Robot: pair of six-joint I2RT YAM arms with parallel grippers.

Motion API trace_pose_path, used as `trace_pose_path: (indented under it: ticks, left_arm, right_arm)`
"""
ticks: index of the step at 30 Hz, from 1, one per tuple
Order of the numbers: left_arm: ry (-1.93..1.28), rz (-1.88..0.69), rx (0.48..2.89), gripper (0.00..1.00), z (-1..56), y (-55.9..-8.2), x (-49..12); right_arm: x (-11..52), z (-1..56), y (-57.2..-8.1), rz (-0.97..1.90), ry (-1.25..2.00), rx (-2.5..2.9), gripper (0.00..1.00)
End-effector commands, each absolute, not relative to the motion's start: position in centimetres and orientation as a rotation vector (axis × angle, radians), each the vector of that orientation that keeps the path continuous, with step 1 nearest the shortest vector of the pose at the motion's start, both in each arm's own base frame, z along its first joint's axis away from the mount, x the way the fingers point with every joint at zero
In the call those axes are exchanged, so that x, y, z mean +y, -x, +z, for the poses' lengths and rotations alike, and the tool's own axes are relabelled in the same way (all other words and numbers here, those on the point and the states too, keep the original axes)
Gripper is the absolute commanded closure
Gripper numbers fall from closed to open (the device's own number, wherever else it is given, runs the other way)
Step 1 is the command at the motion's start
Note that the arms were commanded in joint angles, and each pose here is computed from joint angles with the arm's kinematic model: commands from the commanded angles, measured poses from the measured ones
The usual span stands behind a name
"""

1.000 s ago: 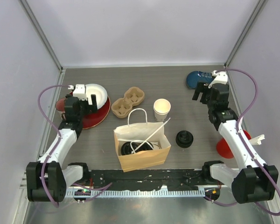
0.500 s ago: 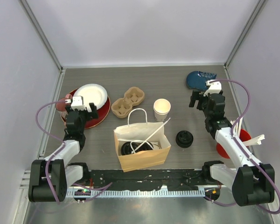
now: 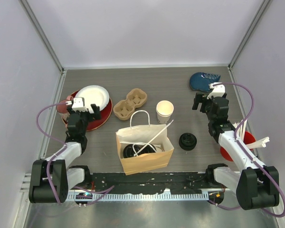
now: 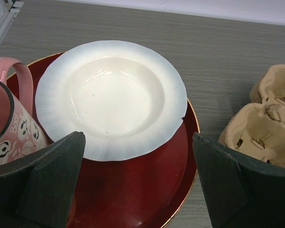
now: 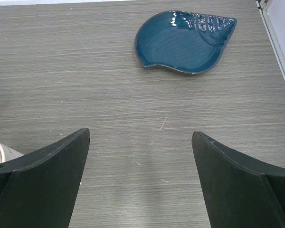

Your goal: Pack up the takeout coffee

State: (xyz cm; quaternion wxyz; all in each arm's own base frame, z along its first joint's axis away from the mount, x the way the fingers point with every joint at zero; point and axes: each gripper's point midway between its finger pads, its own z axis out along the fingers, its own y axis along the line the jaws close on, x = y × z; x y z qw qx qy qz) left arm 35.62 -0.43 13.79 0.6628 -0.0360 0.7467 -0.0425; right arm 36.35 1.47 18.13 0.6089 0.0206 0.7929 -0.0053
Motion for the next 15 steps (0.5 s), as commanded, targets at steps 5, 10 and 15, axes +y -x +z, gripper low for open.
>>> trace_pose_path:
  ticks: [5, 10, 15]
  left_arm:
    - [0.085, -0.092, 1.629, 0.00, 15.05, -36.09, -0.16]
    - [0.057, -0.103, 1.624, 0.00, 15.16, -36.03, -0.58]
    - [0.077, -0.104, 1.622, 0.00, 15.17, -35.98, -0.40]
  right_arm:
    - [1.63, 20.69, -36.72, -0.004, -0.027, 1.738, 0.06]
    - [1.58, 20.71, -36.74, -0.007, -0.029, 1.740, 0.06]
    - [1.72, 20.44, -36.75, -0.001, -0.023, 1.748, 0.06]
